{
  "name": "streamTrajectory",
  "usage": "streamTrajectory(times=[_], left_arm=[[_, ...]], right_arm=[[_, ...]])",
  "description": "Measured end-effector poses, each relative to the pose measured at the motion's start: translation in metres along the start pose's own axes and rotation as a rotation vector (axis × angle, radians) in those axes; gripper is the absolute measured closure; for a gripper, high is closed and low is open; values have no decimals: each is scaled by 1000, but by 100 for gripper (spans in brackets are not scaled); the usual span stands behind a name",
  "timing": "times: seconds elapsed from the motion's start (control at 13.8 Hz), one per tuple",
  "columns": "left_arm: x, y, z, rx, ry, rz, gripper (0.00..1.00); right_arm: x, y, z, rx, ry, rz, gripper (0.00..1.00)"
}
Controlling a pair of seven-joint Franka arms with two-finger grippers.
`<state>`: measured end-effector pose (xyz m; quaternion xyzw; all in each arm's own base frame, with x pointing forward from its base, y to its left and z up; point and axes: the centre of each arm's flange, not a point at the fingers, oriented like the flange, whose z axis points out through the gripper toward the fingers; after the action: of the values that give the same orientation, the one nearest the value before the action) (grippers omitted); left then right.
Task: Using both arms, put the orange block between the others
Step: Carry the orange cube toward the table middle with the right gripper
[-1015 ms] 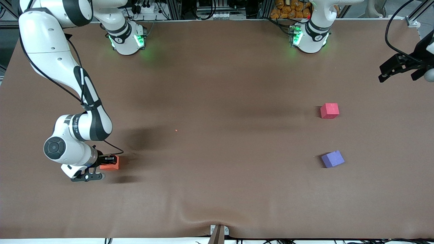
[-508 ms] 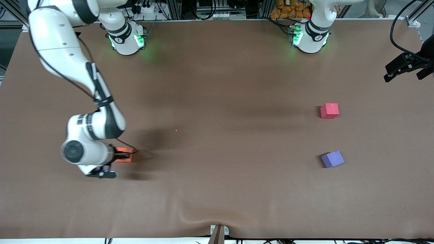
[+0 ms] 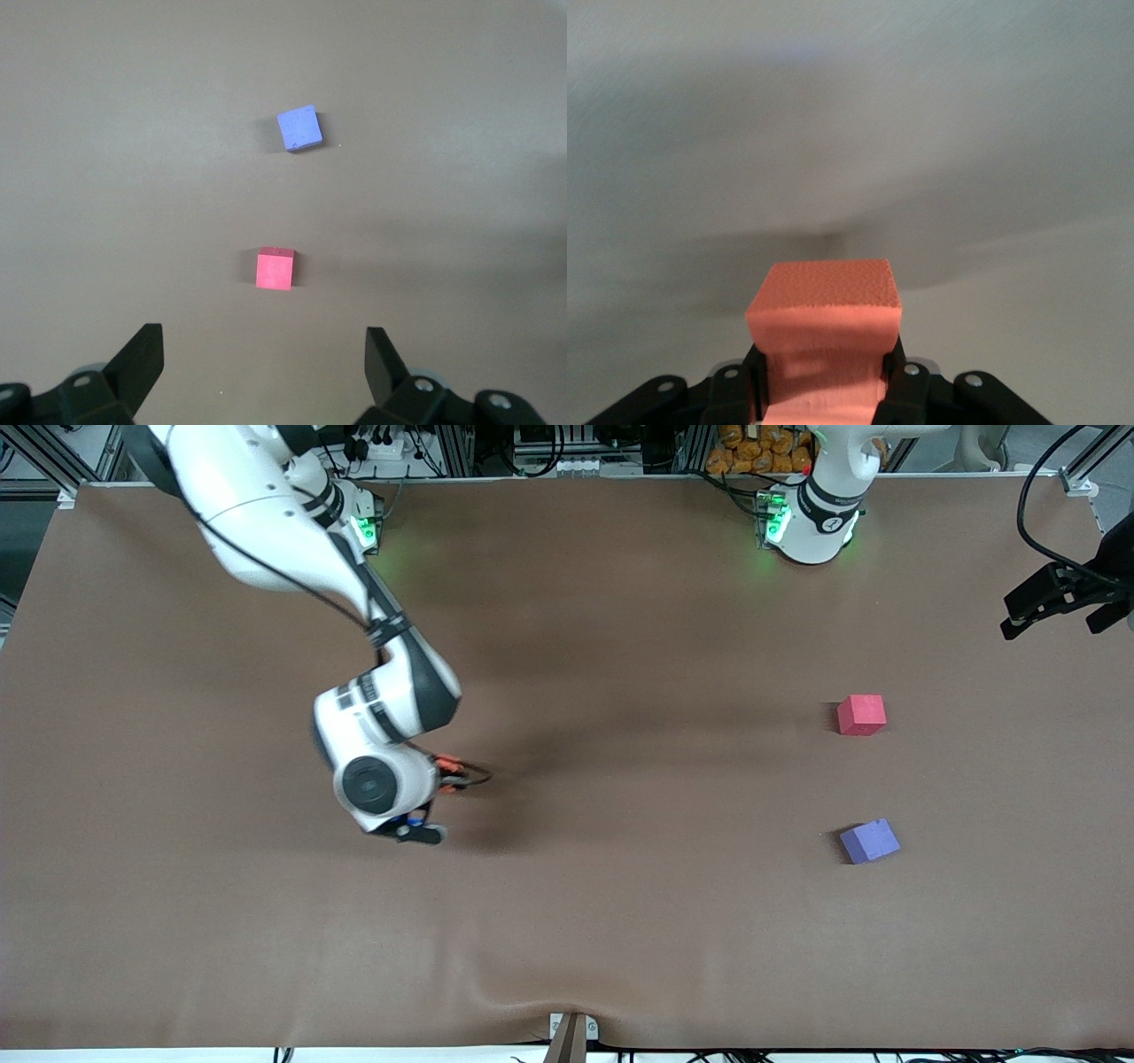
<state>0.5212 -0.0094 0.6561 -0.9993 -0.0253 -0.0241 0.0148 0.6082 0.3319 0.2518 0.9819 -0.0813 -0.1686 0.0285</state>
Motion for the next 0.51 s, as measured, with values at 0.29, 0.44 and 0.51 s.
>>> streamTrajectory(times=[0.29, 0.44, 0.51], left_arm=[[0, 7, 0, 0, 0, 13, 0], [1, 10, 3, 0, -5, 18, 0], [2, 12, 5, 1, -9, 22, 0]], right_arm=[[-50, -77, 5, 88, 45, -58, 50], [-67, -104, 8, 126, 96, -84, 50], [-75, -115, 13, 137, 114, -85, 50]])
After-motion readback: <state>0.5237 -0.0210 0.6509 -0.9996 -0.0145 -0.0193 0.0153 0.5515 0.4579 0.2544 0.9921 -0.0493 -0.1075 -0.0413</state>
